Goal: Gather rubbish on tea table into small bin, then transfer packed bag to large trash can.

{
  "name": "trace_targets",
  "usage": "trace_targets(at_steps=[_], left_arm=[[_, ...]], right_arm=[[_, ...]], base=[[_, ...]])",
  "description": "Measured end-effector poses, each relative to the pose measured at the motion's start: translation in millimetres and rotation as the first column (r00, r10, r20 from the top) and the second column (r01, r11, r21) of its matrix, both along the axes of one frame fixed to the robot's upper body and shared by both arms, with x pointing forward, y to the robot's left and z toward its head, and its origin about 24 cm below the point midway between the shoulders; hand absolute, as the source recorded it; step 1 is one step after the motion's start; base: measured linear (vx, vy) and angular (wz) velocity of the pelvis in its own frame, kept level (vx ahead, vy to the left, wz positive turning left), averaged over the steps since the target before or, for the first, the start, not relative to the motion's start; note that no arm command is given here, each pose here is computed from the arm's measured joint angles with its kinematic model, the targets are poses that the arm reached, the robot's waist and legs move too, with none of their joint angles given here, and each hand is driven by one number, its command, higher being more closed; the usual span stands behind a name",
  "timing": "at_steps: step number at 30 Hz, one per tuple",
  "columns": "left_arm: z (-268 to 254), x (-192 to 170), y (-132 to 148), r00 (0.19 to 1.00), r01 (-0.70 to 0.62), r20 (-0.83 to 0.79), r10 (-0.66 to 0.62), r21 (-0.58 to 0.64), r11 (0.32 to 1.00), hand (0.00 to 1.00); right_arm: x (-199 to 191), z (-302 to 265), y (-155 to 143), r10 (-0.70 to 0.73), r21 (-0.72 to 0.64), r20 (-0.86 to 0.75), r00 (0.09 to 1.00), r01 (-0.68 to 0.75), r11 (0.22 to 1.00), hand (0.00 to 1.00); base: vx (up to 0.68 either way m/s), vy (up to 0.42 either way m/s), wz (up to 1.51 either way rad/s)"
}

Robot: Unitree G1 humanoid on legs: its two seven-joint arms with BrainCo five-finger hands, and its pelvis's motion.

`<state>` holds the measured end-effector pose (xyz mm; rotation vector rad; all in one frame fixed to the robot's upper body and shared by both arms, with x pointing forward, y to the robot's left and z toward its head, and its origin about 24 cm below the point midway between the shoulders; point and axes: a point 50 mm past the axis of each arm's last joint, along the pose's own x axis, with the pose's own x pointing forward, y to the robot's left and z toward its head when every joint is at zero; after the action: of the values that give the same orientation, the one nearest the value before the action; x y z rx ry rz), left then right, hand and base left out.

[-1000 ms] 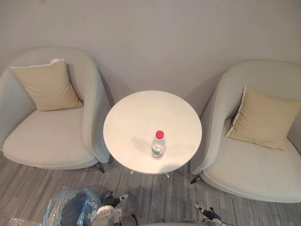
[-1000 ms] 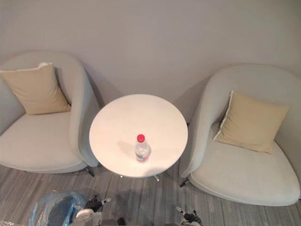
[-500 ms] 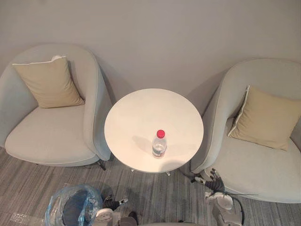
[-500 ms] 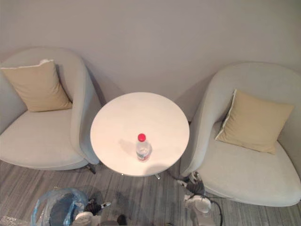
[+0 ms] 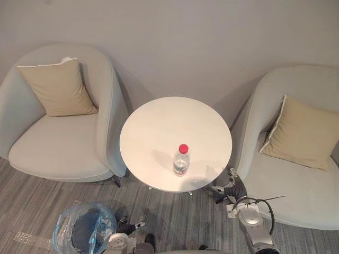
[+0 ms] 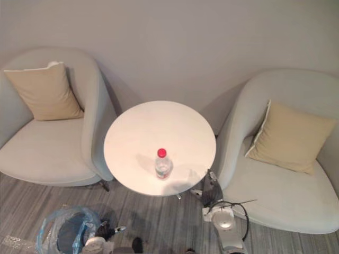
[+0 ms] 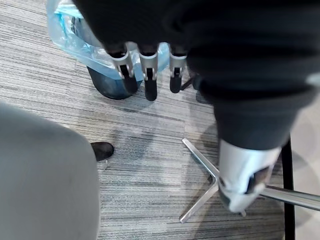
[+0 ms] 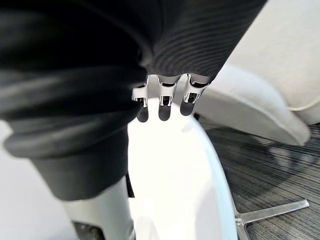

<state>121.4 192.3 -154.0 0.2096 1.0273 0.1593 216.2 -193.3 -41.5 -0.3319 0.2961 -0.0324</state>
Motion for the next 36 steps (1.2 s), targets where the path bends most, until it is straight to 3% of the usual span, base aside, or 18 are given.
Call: trace_targets(at_steps=[14, 27, 28, 36], left_arm=[[4, 8, -3, 0.999, 0.002, 0.040, -0.002, -0.007, 1.000, 0.00], [9, 19, -6, 0.988, -0.106, 0.106, 0.112, -0.064, 0.992, 0.00], [10, 20, -6, 0.987, -0.112, 0.112, 0.119, -0.069, 0.991, 0.00], [15, 28, -7, 0.979, -0.120, 0.156, 0.133, -0.086, 0.989, 0.00]], right_arm=[[26, 18, 36, 0.172, -0.051, 0.086, 0.981, -0.168, 0.985, 0.00], [55, 46, 42, 0.087, -0.043, 0.229, 0.969, -0.080, 0.996, 0.00], [57, 49, 43, 0.083, -0.037, 0.241, 0.967, -0.076, 0.996, 1.00], [78, 70, 49, 0.059, -0.013, 0.314, 0.948, -0.058, 0.998, 1.00]], base=[[0.00, -0.009, 0.12], [-0.01, -0.008, 0.15], [0.01, -0.004, 0.15], [0.02, 0.001, 0.12]])
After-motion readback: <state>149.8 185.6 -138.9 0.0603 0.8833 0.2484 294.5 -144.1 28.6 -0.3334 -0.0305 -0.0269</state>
